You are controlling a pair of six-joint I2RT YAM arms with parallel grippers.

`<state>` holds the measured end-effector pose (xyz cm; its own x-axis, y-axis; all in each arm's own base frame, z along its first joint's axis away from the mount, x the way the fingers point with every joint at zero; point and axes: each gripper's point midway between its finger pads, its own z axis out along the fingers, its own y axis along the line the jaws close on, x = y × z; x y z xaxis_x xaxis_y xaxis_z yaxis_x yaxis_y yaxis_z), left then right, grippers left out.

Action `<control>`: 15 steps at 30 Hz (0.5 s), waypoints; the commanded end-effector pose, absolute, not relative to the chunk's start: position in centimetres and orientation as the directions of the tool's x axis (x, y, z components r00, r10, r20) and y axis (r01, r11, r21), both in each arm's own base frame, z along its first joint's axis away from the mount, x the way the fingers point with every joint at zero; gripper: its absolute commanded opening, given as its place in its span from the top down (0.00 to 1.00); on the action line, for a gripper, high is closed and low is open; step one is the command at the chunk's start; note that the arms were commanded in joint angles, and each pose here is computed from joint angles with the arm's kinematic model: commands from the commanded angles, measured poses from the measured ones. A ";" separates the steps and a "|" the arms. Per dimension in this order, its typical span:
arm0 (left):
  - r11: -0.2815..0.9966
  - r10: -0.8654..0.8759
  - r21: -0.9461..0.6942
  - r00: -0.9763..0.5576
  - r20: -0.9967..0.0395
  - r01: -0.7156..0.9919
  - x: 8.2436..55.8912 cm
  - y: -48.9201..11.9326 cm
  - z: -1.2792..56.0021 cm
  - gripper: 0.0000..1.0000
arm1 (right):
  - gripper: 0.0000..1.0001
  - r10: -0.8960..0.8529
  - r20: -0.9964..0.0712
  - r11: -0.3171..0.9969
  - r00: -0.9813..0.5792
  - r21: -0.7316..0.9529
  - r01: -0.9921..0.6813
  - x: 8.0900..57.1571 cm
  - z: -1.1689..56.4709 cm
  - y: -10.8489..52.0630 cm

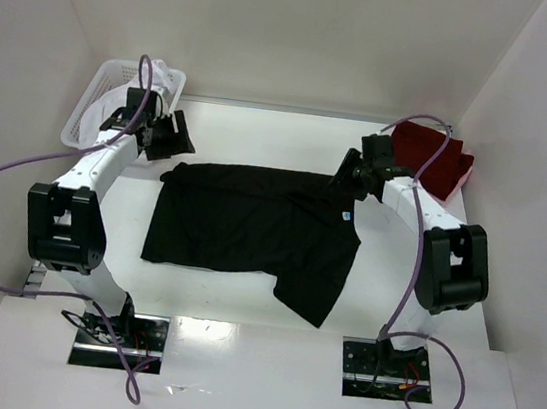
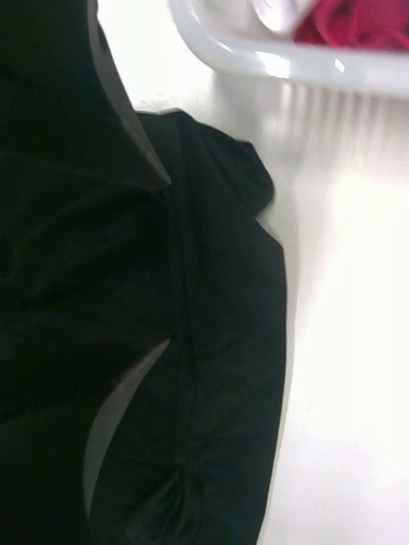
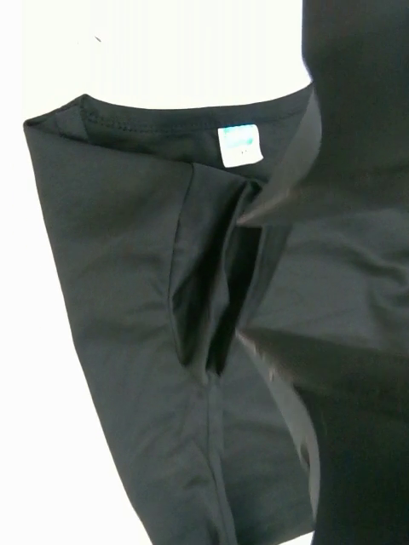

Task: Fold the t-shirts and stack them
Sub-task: Fold the flattened tshirt in 1/3 of the way

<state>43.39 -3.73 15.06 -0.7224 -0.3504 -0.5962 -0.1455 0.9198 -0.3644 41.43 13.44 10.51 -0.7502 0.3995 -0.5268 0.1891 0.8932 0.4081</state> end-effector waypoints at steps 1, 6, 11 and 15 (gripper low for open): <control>0.894 -0.359 -0.438 -0.731 -0.581 -0.091 45.8 -5.3 13.5 0.38 | 0.55 0.359 -0.568 0.896 -0.741 0.433 0.103 44.6 10.6 15.2; 0.886 -0.369 -0.446 -0.779 -0.508 -0.129 46.6 -5.5 9.5 0.69 | 0.63 0.324 -0.529 0.895 -0.785 0.441 0.072 44.9 8.0 17.0; 0.901 -0.320 -0.415 -0.844 -0.431 -0.130 45.4 -7.0 6.7 0.75 | 0.65 0.295 -0.511 0.894 -0.807 0.446 0.045 44.2 7.3 18.5; 0.904 -0.320 -0.394 -0.871 -0.373 -0.164 43.4 -6.8 5.4 0.77 | 0.66 0.291 -0.499 0.892 -0.816 0.451 0.043 43.2 7.4 18.4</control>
<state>44.08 -6.38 4.82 -0.8556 -0.3437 -0.3871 -0.1812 0.8993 -0.3981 42.31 17.27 5.19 -0.8408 0.3066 -0.4461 0.1076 0.9023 0.4174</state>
